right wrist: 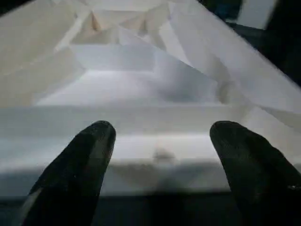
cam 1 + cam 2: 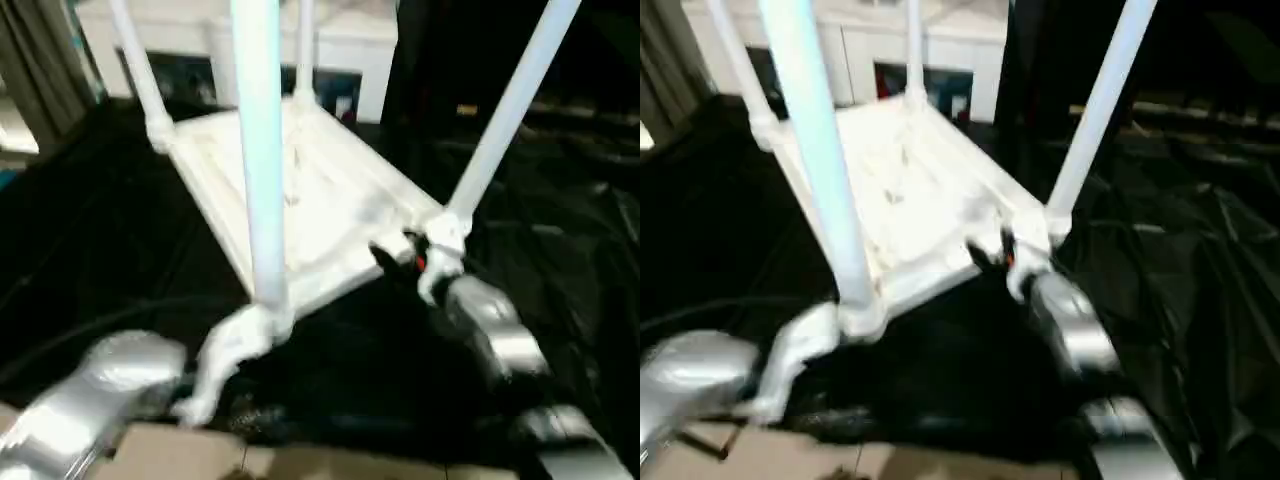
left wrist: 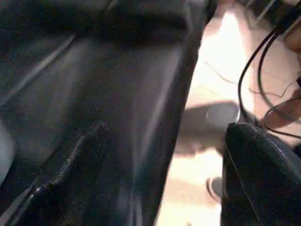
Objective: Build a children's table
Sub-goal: Rotate table base
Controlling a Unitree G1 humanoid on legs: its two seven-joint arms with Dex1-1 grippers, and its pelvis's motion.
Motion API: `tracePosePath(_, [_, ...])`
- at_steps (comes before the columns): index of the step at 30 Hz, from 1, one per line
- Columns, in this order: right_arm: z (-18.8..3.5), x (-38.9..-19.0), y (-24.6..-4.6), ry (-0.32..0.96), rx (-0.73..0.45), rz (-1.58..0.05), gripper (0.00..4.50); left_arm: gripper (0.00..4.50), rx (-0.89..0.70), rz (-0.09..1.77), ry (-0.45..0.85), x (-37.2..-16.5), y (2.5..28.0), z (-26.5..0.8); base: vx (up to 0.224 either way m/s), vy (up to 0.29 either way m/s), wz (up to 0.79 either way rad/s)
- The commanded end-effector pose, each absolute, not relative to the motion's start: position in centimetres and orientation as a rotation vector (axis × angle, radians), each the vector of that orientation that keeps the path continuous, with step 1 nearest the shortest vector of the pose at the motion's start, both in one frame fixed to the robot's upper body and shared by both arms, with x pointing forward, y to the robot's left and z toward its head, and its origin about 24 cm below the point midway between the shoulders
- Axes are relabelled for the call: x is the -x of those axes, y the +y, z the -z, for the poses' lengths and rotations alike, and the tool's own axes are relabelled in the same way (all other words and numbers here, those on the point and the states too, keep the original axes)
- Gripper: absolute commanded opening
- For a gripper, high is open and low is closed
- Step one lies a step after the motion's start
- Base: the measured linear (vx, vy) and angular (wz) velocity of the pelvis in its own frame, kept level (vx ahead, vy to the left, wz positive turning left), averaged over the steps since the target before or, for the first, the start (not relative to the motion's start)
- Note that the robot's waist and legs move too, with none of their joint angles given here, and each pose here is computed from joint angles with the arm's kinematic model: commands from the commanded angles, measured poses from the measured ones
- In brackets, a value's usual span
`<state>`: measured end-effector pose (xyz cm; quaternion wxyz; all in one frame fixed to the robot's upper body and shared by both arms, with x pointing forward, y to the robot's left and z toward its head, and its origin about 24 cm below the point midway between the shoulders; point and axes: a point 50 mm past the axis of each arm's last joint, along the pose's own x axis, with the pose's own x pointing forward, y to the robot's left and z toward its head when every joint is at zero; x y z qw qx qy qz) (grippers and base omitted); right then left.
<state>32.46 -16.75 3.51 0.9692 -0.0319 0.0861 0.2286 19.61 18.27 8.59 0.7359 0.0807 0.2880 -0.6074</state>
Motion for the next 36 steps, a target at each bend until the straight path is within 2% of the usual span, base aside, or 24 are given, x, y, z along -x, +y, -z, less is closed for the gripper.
tracePosePath(1, [-4.2,-32.1,-18.0,0.161,0.059,-0.425,3.68,4.45,-0.201,1.294,0.586,-20.1,19.9,-9.7,0.0,0.0,0.0])
tracePosePath(4, [-3.7,-31.1,-19.7,0.201,0.053,-0.359,3.68,4.45,-0.182,1.173,0.492,-21.4,22.0,-10.5,0.0,0.0,0.0])
tracePosePath(6, [-3.2,-30.7,-20.3,0.226,0.06,-0.334,3.68,4.45,-0.146,1.122,0.404,-22.4,22.4,-11.1,0.0,0.0,0.0])
tracePosePath(10, [-1.6,-30.4,-21.3,0.337,0.155,-0.259,3.68,4.45,-0.067,1.064,0.243,-24.2,21.9,-12.1,0.0,0.0,0.0])
tracePosePath(15, [-0.8,-30.5,-21.5,0.401,0.18,-0.208,3.68,4.45,-0.065,1.063,0.19,-25.1,20.7,-11.9,0.0,0.0,0.0])
tracePosePath(20, [-0.6,-31.3,-19.3,0.401,0.161,-0.243,3.68,4.45,0.046,1.103,0.11,-26.2,18.0,-11.4,0.0,0.0,0.0])
tracePosePath(23, [-0.8,-32.4,-17.4,0.384,0.151,-0.279,3.68,4.45,0.147,1.207,0.065,-26.2,14.9,-12.0,0.0,0.0,0.0])
tracePosePath(26, [-0.9,-32.7,-16.7,0.383,0.15,-0.302,3.68,4.45,0.177,1.266,0.05,-26.1,13.5,-12.4,0.0,0.0,0.0])
tracePosePath(30, [-0.9,-33.1,-15.7,0.398,0.175,-0.351,3.68,4.45,0.191,1.405,0.029,-25.6,10.2,-13.0,0.0,0.0,0.0])
tracePosePath(36, [-0.8,-33.4,-15.0,0.397,0.174,-0.376,3.68,4.45,0.196,1.492,-0.007,-25.8,6.8,-13.5,0.0,0.0,0.0])
